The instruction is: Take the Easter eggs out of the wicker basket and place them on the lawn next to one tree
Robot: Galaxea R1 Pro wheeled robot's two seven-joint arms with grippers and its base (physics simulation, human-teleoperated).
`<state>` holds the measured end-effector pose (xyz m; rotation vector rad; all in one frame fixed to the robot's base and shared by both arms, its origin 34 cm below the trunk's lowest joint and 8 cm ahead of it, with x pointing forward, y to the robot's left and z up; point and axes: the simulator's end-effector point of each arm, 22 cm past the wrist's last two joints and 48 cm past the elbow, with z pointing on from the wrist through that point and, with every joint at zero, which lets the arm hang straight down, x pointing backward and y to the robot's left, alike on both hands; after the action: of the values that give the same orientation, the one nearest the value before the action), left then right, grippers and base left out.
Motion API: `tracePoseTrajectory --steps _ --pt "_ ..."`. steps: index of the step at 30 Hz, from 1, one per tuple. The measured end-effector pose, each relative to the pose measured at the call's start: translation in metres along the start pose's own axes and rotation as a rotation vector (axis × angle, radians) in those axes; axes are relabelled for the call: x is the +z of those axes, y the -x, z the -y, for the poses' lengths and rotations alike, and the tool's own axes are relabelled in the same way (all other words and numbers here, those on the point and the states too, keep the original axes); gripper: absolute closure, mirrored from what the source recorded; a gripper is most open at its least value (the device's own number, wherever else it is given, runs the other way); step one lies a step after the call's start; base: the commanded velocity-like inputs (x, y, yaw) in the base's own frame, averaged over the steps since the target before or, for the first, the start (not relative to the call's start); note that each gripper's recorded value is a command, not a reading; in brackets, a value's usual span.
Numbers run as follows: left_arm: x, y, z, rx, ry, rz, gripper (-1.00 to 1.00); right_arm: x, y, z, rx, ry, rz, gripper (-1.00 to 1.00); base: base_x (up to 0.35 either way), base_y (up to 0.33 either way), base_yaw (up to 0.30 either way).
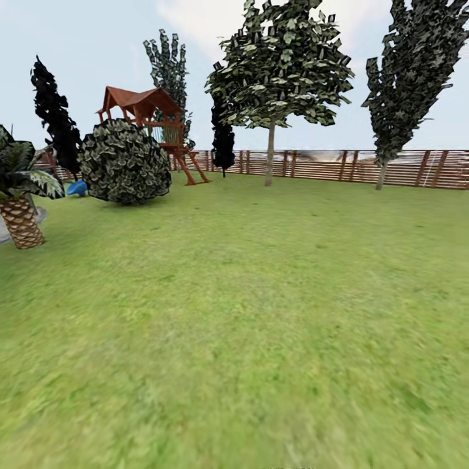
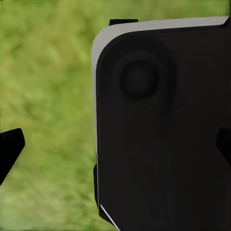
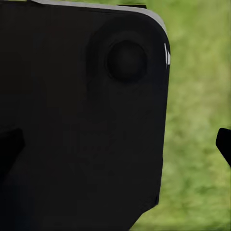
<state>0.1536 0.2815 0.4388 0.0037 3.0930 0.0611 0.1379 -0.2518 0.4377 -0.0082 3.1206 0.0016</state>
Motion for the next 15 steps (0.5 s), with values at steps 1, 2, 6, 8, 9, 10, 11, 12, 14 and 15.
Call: tracePoseTrajectory --steps 1,2,6,8,9,10,11,12,14,15 --pt "0.000 0.000 0.000 0.000 0.000 0.000 -1.00 0.000 0.000 0.000 0.002 0.000 0.000 -1.00 0.000 0.000 -0.274" --pt "0.000 0.001 0.000 0.000 0.000 0.001 -1.00 0.000 0.000 0.000 0.004 0.000 -0.001 -1.00 0.000 0.000 -0.275" --pt "0.000 0.005 0.000 0.001 0.000 0.011 -1.00 0.000 0.000 0.002 0.011 -0.001 -0.001 -1.00 0.000 0.000 -0.275" --pt "0.000 0.010 0.000 0.002 0.000 0.020 -1.00 0.000 0.001 0.004 0.013 -0.003 0.001 -1.00 0.000 0.000 -0.276" --pt "0.000 0.011 0.000 0.002 0.000 0.024 -1.00 0.000 0.003 0.005 0.013 -0.003 0.005 -1.00 0.000 0.000 -0.276" --pt "0.000 0.013 0.000 0.002 0.000 0.027 -1.00 0.000 0.008 0.005 0.014 -0.004 0.016 -1.00 0.000 0.000 -0.276" --pt "0.000 0.017 0.001 0.003 -0.001 0.035 -1.00 0.000 0.012 0.005 0.014 -0.004 0.023 -1.00 0.000 0.000 -0.277" --pt "0.000 0.022 0.001 0.003 -0.002 0.045 -1.00 0.000 0.014 0.003 0.013 -0.003 0.029 -1.00 0.000 0.000 -0.277" --pt "-0.001 0.039 0.002 0.004 -0.003 0.082 -1.00 0.000 0.026 0.002 0.012 -0.002 0.055 -1.00 0.000 0.000 -0.277" --pt "-0.001 0.044 0.003 0.004 -0.003 0.091 -1.00 0.000 0.034 0.002 0.012 -0.002 0.075 -1.00 0.000 0.000 -0.276"
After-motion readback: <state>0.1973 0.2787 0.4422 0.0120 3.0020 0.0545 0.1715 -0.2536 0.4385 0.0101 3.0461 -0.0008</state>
